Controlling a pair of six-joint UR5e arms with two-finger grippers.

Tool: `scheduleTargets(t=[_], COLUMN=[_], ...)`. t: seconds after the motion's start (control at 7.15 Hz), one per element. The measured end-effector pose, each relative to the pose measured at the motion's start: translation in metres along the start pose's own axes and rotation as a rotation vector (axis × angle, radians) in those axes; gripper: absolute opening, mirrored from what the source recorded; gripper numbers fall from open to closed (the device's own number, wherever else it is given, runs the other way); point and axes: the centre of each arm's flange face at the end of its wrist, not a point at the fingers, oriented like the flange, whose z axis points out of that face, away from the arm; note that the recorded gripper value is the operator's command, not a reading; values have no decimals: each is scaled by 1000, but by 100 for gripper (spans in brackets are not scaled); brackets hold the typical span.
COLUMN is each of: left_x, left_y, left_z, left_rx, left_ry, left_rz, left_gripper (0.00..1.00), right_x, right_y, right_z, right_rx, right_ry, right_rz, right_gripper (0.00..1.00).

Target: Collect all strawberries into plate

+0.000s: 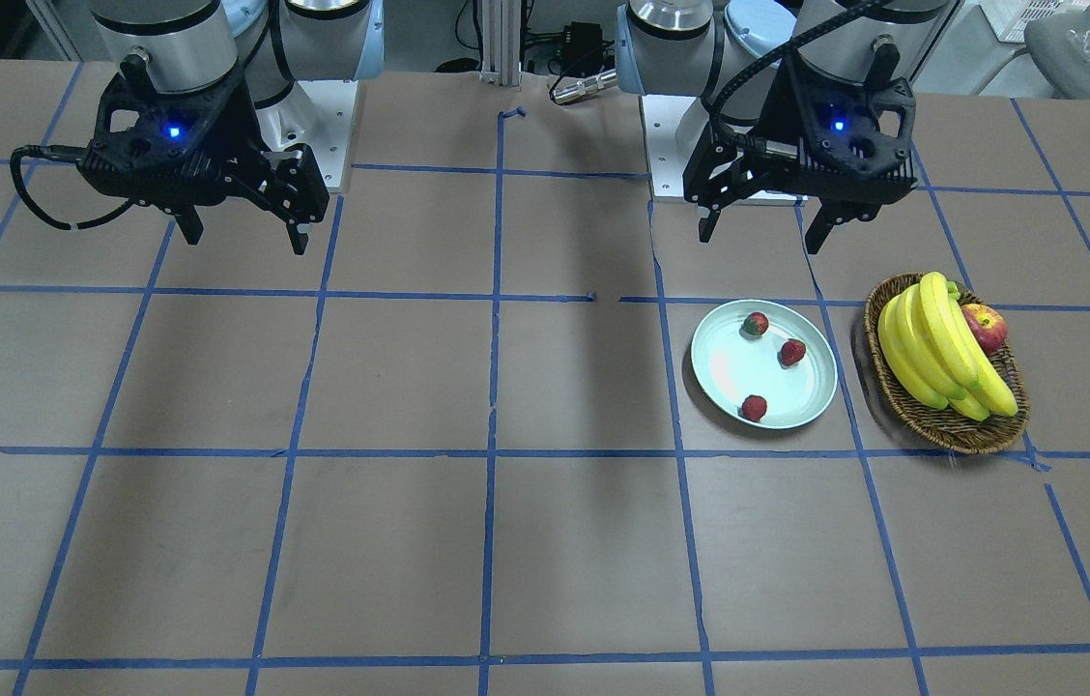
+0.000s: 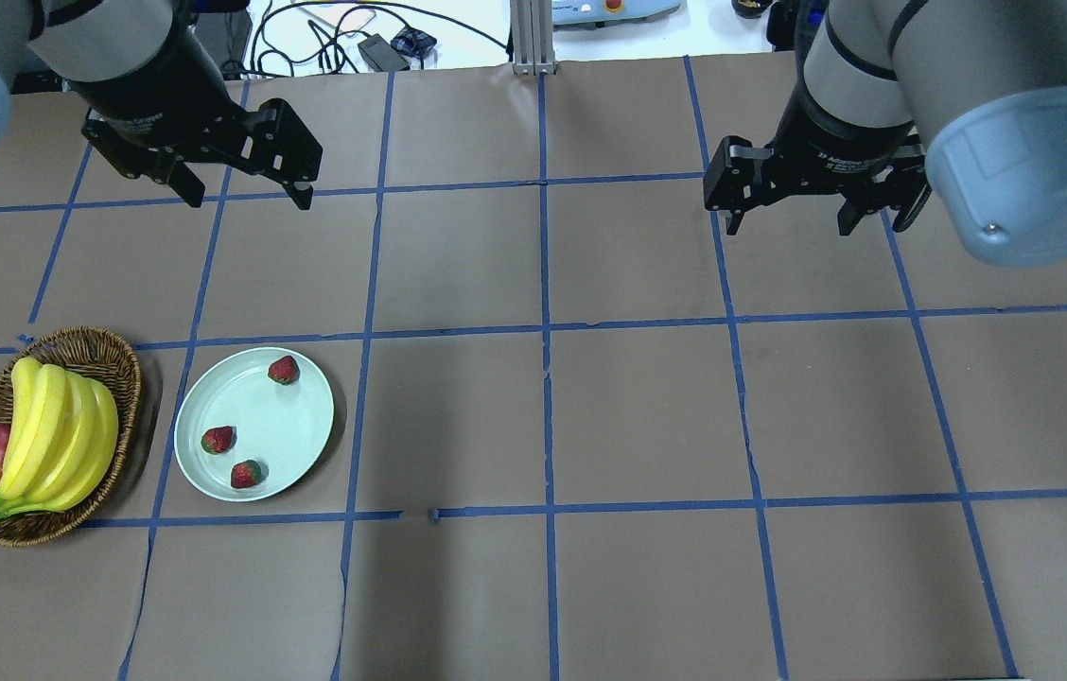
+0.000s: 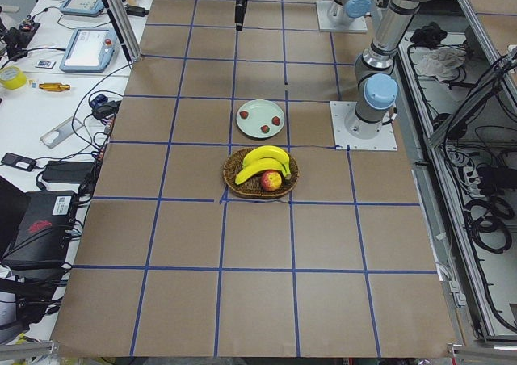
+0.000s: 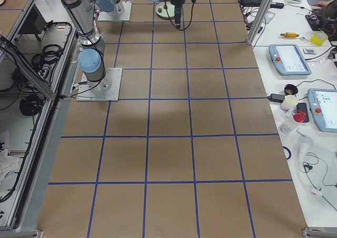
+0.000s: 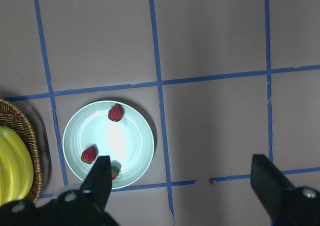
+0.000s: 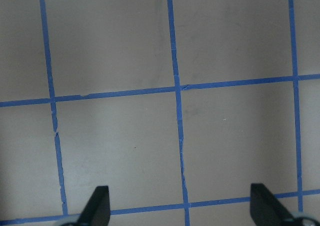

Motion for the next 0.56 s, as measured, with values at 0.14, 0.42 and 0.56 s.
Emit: scheduleTargets(t=[0.14, 0.42, 0.56], left_x=[0, -1, -3], left_y=[1, -2, -3], left_z=[1, -1, -2], left_rx=[9, 69, 82], left_ry=[-1, -10, -25], left_rz=[-3, -72, -93], left_gripper=[100, 100, 100], right_x=[0, 0, 0], right_y=[0, 0, 0], right_z=[0, 0, 0], right_rx=[0, -3, -5], right_ry=[0, 2, 3], right_rz=[0, -1, -2], right_gripper=[100, 100, 100])
